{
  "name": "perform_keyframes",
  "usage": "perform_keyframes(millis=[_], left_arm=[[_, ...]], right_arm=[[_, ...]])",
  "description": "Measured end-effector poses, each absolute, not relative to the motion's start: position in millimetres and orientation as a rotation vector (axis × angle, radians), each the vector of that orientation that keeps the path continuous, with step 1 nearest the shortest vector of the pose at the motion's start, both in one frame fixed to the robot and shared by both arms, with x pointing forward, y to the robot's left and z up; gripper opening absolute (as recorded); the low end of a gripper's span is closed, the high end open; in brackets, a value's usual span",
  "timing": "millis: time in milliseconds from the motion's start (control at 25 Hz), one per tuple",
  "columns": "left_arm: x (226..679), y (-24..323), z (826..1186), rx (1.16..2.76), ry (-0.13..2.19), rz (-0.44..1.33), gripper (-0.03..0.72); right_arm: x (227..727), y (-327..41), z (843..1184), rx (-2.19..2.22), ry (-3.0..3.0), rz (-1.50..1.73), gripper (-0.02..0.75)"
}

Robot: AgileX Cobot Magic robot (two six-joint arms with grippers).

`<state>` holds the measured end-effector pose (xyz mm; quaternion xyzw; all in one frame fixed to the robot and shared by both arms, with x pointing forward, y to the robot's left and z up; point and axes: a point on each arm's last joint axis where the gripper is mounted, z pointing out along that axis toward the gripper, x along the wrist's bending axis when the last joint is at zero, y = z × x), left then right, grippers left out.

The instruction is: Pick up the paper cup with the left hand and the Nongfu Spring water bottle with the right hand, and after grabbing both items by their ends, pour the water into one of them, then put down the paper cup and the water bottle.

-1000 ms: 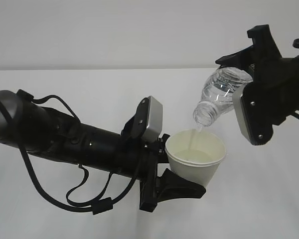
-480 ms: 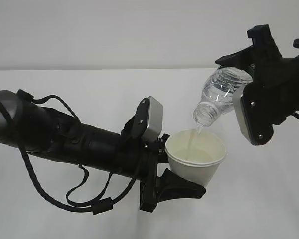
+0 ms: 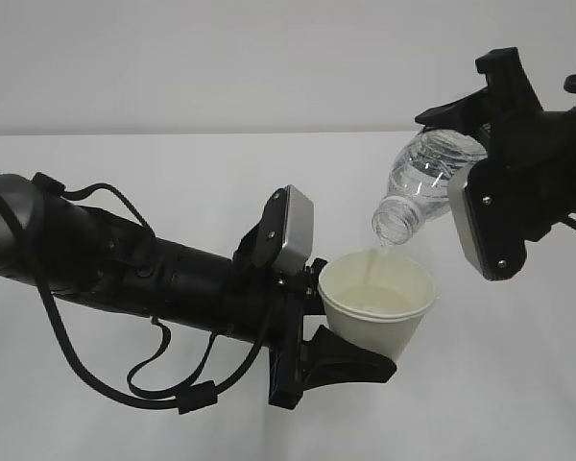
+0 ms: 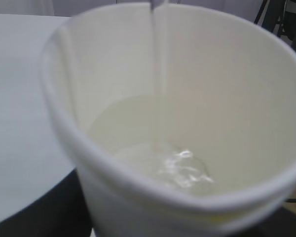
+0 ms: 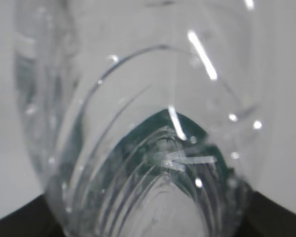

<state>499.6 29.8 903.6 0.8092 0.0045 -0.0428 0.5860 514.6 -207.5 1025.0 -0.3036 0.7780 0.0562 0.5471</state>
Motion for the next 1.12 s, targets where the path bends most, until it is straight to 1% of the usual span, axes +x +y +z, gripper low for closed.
perform_keyframes(millis=[1120], left_arm=[[499.7, 29.9, 903.4, 1.889, 0.011, -0.099, 0.445]], right_arm=[[514.4, -205.6, 1026.8, -0.76, 1.804, 0.128, 0.449]])
